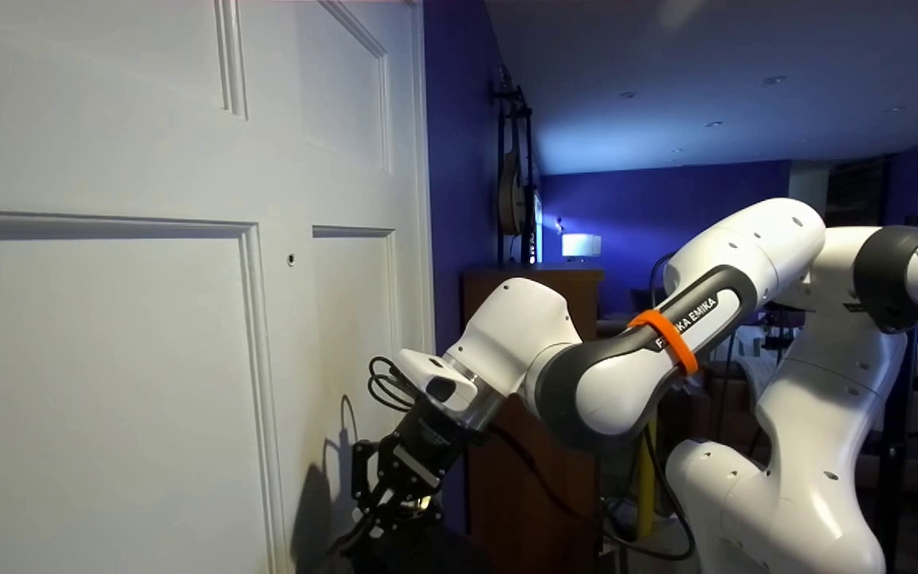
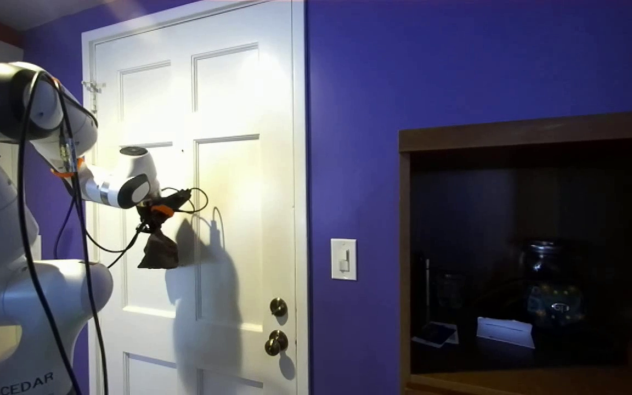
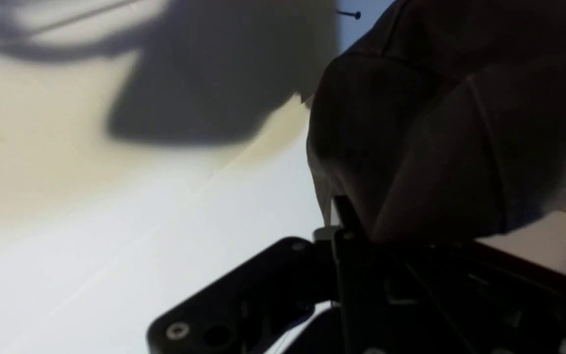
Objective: Take the hat, then hang it on the door
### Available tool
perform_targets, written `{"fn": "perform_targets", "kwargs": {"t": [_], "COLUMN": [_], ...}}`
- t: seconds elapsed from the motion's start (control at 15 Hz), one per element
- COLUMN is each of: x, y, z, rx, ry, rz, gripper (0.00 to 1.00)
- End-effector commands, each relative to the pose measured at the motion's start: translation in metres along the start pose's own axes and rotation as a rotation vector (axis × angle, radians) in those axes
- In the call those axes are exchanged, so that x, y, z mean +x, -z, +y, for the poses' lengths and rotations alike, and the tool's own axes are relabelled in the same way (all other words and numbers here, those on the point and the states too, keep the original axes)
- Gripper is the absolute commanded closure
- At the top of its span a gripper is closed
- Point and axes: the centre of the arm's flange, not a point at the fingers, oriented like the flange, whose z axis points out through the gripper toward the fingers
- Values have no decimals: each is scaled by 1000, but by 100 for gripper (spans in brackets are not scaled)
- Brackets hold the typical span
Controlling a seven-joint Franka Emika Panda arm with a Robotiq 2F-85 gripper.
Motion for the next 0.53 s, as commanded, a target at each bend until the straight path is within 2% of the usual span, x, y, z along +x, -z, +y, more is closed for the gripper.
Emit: {"fn": "perform_targets", "kwargs": {"t": [0.0,0.27,0.47], "x": [12,33,53], "y": [-9,-12,-10], "z": [-1,-8,-16], "rx": [-68,-51,-52], "ry": [-143,-118,-109], "rz": [-3,-85,-90], "gripper": [99,99,99]}}
